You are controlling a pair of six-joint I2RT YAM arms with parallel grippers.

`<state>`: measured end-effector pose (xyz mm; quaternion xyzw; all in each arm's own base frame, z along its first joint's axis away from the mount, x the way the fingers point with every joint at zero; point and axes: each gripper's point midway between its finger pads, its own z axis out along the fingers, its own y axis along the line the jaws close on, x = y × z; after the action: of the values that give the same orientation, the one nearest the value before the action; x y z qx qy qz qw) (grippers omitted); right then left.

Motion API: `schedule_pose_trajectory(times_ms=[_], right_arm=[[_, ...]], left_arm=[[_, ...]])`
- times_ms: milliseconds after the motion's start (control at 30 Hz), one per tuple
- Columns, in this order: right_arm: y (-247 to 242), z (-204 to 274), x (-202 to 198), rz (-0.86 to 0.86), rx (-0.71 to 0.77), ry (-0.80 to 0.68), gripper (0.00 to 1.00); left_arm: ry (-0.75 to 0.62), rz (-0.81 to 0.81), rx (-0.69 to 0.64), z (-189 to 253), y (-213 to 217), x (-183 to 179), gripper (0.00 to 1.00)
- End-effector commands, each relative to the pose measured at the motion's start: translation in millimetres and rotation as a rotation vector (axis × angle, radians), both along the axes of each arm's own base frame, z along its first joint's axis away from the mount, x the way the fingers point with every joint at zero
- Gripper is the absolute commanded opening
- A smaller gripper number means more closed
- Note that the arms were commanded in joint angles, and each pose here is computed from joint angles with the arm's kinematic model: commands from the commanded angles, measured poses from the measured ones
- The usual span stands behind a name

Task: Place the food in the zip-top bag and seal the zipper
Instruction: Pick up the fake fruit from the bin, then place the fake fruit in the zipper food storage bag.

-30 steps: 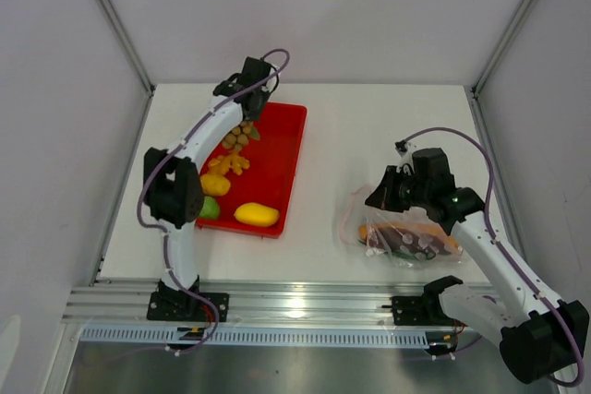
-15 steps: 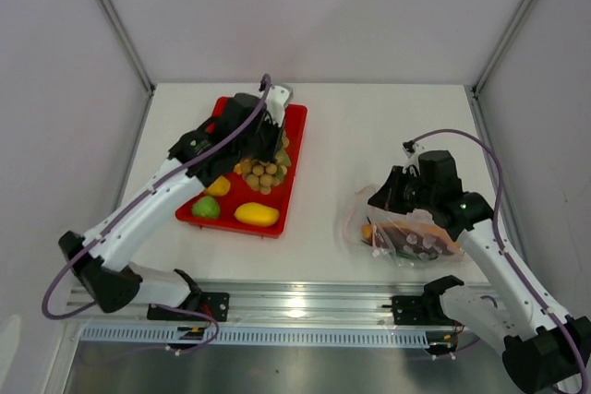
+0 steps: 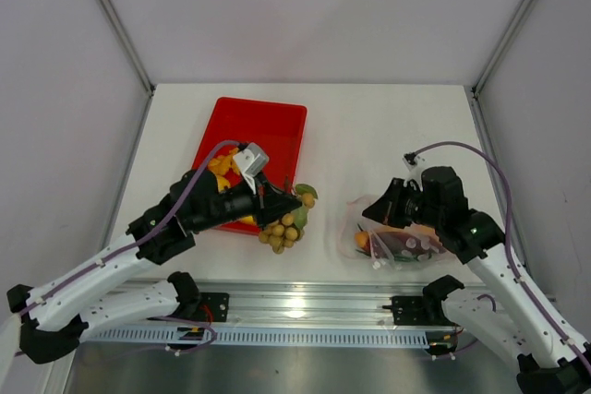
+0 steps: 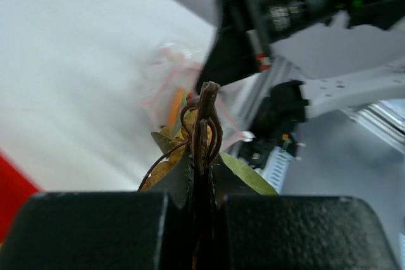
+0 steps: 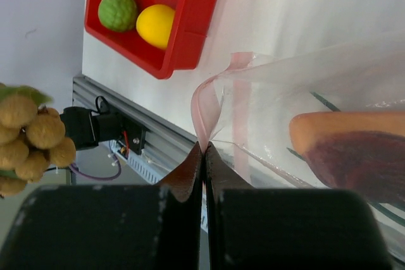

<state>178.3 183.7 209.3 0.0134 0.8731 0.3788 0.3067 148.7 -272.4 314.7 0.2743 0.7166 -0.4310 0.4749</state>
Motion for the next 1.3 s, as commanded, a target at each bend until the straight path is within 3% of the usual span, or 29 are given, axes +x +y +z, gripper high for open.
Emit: schedule_pose_trajectory(times_ms=[0, 367, 567, 733, 967, 1267], right_arm=[[5, 29, -3, -0.015, 0.051, -0.047, 0.00], [3, 64, -8, -0.005, 0.077, -0.104, 0.00], [4, 73, -20, 0.029, 0.109, -0.125, 0.00], [3, 75, -32, 0.057, 0.128, -0.127, 0.00], [3, 74, -46, 0.092, 0.158, -0.125, 0.00], [4, 88, -52, 0.087, 0.228, -0.133, 0.00]], left_arm=[[-0.052, -0.171, -0.210, 43, -27, -33, 0.01], [-0.021, -0.286, -0.179, 15, -71, -59, 0.00], [0.062, -0.293, -0.119, -13, -95, -54, 0.00], [0.085, -0.286, -0.105, -12, -114, -45, 0.00], [0.239, -0.219, -0.007, -34, -145, -27, 0.01], [0.365, -0.008, -0.067, -27, -161, 6, 0.00]])
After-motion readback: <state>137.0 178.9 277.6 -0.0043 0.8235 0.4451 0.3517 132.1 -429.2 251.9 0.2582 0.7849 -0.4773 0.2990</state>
